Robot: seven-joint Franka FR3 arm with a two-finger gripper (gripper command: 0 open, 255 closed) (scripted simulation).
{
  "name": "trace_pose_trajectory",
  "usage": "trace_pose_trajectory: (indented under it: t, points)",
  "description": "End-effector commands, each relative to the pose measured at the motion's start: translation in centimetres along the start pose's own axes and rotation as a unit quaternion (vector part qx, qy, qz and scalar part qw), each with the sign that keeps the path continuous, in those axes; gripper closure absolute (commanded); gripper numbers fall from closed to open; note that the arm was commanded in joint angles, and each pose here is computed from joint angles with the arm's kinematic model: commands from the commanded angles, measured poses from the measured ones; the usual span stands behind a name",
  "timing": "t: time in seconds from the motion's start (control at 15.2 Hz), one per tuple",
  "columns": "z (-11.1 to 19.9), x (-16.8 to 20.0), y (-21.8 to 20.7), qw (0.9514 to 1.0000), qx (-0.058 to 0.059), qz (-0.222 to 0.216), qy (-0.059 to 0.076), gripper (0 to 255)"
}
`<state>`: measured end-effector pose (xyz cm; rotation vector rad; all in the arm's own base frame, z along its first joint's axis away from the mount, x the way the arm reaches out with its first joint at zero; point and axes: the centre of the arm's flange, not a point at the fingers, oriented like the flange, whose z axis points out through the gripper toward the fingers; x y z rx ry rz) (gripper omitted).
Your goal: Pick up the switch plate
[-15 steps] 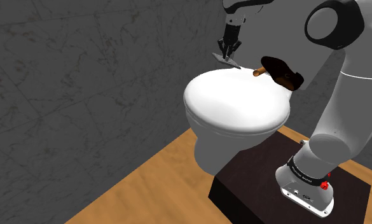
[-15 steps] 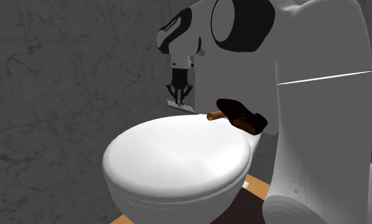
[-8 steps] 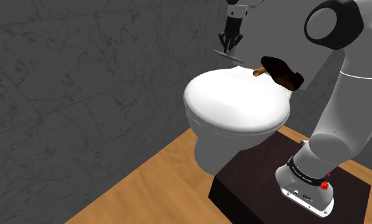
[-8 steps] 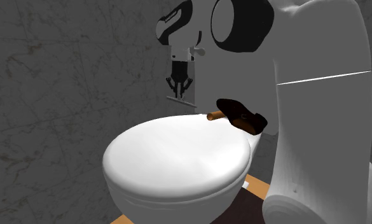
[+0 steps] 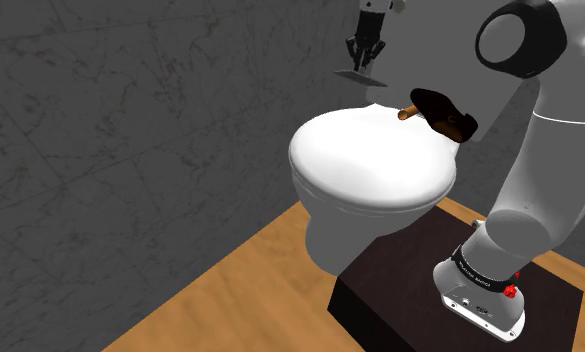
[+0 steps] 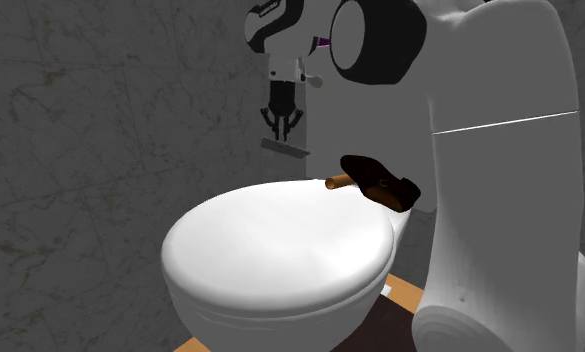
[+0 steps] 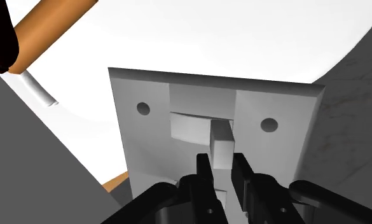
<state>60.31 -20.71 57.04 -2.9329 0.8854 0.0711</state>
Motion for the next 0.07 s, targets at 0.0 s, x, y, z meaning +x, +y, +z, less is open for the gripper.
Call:
trace_pose_trajectory:
  t: [0.0]
  points:
    - [-0.29,0.04,0.00,1.0000,0.000,0.000,0.000,255]
